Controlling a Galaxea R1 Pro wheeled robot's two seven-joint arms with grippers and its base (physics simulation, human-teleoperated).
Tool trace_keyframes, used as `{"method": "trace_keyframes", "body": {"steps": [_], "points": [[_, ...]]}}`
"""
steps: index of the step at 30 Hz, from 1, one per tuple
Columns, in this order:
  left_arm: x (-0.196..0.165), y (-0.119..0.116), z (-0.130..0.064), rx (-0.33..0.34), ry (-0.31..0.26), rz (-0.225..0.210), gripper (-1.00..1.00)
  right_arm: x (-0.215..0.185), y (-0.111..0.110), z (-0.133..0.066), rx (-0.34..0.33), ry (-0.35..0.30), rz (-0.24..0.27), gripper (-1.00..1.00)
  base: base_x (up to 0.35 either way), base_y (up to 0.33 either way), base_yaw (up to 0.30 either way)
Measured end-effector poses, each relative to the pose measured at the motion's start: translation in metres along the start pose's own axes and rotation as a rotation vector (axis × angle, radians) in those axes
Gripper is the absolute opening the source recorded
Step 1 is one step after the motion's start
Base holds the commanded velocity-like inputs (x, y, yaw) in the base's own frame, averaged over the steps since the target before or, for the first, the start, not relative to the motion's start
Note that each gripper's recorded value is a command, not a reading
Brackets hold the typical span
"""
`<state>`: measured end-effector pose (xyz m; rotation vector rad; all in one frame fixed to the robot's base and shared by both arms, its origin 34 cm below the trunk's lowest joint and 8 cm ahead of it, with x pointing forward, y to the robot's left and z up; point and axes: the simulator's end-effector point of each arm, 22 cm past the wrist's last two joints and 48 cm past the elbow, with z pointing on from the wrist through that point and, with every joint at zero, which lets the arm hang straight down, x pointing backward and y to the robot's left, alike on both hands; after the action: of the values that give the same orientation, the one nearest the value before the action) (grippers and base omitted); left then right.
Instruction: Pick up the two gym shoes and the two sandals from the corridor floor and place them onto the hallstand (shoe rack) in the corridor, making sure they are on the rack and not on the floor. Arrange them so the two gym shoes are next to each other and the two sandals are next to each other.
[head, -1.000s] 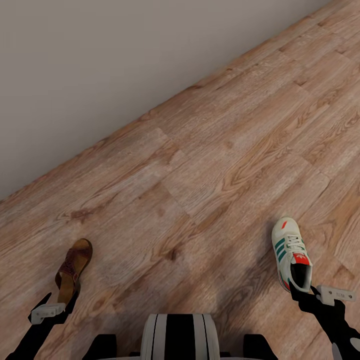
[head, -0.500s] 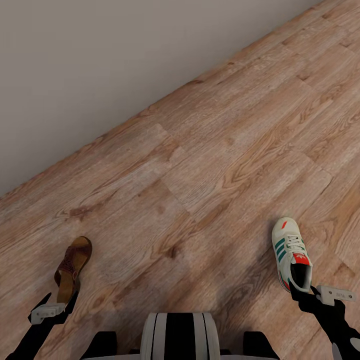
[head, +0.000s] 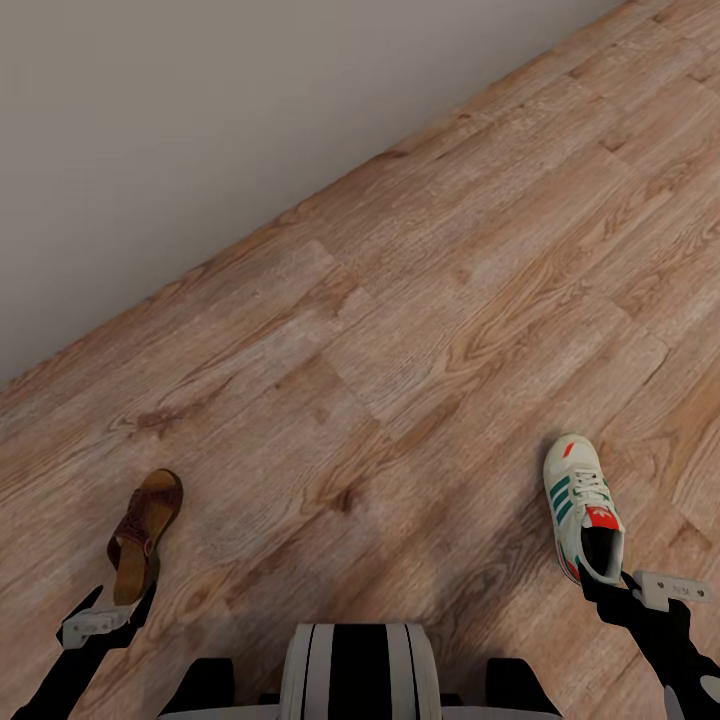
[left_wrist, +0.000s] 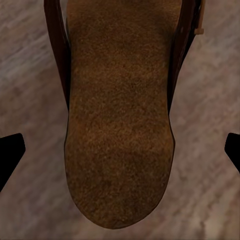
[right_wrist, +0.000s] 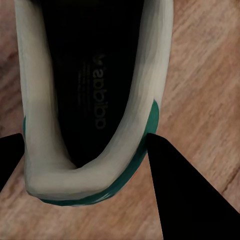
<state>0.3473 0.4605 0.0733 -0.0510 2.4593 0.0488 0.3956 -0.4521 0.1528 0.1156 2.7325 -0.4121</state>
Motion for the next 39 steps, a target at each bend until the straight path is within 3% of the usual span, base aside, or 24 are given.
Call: {"method": "trace_keyframes", "body": {"steps": [20,39], "points": [[-0.001,0.002,0.002,-0.005,-0.002,0.001,1.0,0.001,0.0,0.0,0.0,0.003,-0.001,-1.0,0.0,0.0,0.0],[-0.003,0.013,0.003,-0.059,-0.005,0.001,1.0,0.001,0.0,0.0,0.0,0.003,-0.001,-1.0,0.0,0.0,0.0]]}}
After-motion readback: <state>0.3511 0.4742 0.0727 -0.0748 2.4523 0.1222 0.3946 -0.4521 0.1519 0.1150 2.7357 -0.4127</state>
